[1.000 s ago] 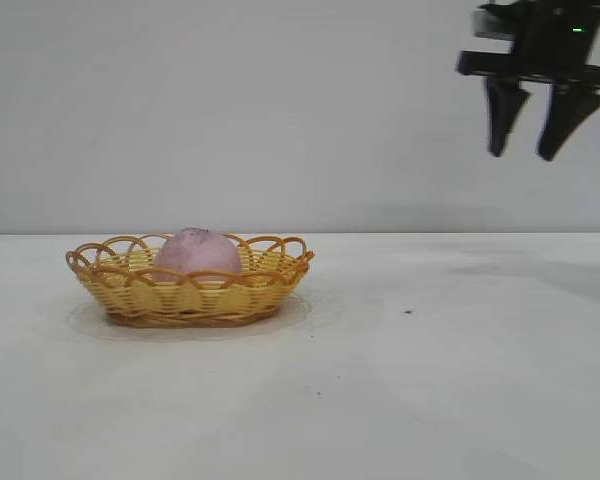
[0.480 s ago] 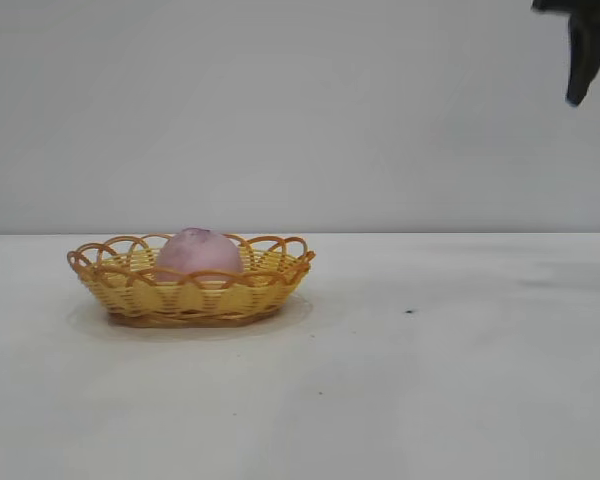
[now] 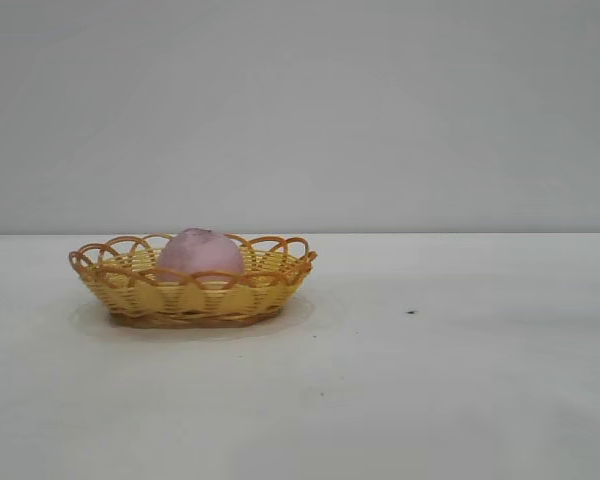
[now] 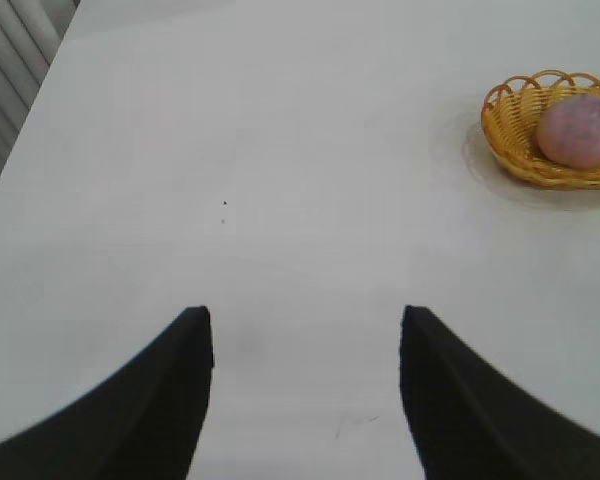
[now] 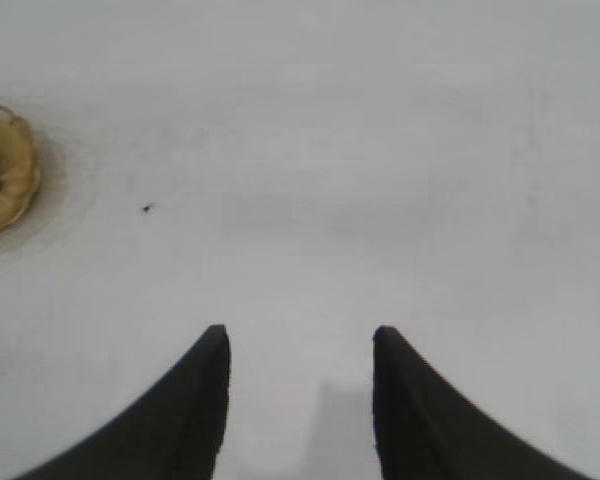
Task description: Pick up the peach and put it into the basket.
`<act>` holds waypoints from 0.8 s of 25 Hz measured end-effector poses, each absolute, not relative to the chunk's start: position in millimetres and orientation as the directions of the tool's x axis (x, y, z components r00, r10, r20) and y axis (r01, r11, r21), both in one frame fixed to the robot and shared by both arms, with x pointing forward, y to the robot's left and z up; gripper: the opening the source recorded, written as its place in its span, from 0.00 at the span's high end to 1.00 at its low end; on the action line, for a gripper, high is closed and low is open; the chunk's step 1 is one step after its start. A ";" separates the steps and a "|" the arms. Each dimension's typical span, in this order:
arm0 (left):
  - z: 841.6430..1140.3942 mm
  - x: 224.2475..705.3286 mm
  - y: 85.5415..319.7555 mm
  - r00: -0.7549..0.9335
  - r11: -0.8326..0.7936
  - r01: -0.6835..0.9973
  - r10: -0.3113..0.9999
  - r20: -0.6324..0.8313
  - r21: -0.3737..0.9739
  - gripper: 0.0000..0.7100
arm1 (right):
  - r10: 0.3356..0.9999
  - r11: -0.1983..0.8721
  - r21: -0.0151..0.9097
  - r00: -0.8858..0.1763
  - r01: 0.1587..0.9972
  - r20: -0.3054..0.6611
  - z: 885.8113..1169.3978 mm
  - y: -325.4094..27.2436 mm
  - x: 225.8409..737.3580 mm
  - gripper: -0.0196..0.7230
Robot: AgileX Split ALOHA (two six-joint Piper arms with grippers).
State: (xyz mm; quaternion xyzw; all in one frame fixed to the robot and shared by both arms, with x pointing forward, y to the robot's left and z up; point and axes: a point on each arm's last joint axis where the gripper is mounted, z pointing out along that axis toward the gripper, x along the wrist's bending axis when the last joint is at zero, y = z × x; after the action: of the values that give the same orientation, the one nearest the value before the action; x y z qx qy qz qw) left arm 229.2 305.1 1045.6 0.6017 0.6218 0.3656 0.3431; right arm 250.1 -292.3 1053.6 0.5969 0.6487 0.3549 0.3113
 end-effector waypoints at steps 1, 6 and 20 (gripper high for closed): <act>1045.5 229.1 305.1 -0.041 0.009 0.499 0.999 0.013 0.867 0.49 | 0.996 0.044 0.827 -0.084 0.561 0.004 1049.6 -294.1 243.1 0.54; 1045.5 229.1 305.1 -0.041 0.009 0.499 0.999 0.013 0.867 0.49 | 0.997 0.058 0.857 -0.079 0.512 -0.020 1044.6 -295.9 229.1 0.54; 1045.1 229.3 305.1 -0.041 0.009 0.500 0.999 0.013 0.866 0.49 | 0.997 0.040 0.855 -0.075 0.517 -0.002 1043.4 -295.3 229.0 0.54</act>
State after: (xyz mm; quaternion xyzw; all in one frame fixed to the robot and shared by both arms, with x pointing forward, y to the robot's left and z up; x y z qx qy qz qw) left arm 229.3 305.1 1045.1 0.6023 0.6224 0.3646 0.3421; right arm 229.0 -295.3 1043.4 0.5923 0.6389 0.3593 0.3345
